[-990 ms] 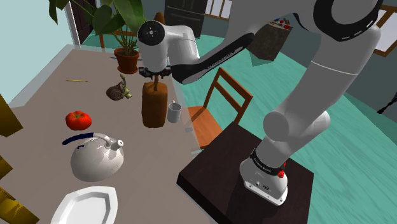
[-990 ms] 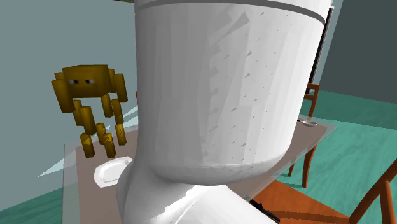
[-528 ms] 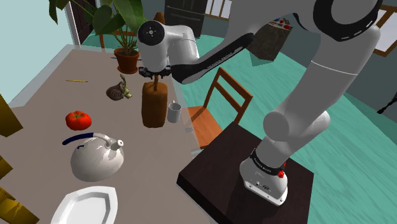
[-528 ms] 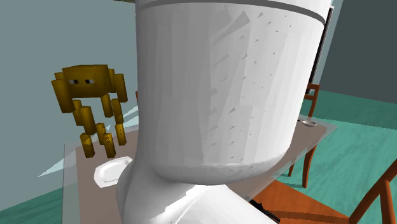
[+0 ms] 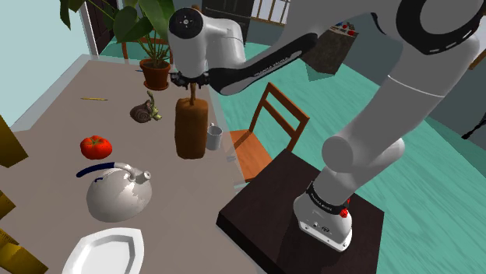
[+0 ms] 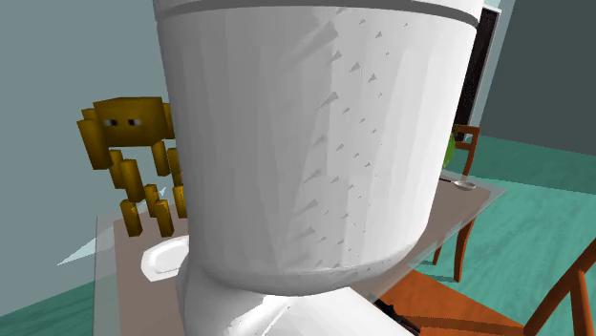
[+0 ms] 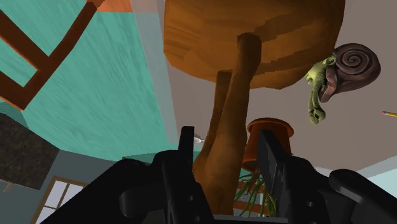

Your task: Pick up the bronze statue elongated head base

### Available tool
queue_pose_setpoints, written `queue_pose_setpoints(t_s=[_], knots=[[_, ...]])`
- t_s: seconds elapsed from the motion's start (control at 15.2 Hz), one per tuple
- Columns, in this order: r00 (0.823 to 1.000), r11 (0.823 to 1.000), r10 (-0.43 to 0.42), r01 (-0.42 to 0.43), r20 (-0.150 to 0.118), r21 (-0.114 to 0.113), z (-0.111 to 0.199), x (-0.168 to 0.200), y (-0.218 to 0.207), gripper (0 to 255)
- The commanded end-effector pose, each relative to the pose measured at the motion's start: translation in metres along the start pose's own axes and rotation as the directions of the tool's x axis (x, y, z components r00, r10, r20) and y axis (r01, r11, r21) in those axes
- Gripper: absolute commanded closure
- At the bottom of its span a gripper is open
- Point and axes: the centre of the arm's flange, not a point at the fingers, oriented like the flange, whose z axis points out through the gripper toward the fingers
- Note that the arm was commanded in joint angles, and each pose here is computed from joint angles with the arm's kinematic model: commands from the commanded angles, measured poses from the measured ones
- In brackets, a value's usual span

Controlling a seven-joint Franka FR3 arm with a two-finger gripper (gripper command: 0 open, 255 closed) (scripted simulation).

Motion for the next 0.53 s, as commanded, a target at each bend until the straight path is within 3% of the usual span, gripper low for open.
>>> queue_pose_setpoints(t_s=[0.0, 0.46], knots=[[1.0, 1.0, 0.001, -0.001, -0.003, 0.001, -0.01, 0.009, 0.002, 255], [1.0, 1.0, 0.001, -0.001, -0.003, 0.001, -0.034, 0.03, 0.007, 255]])
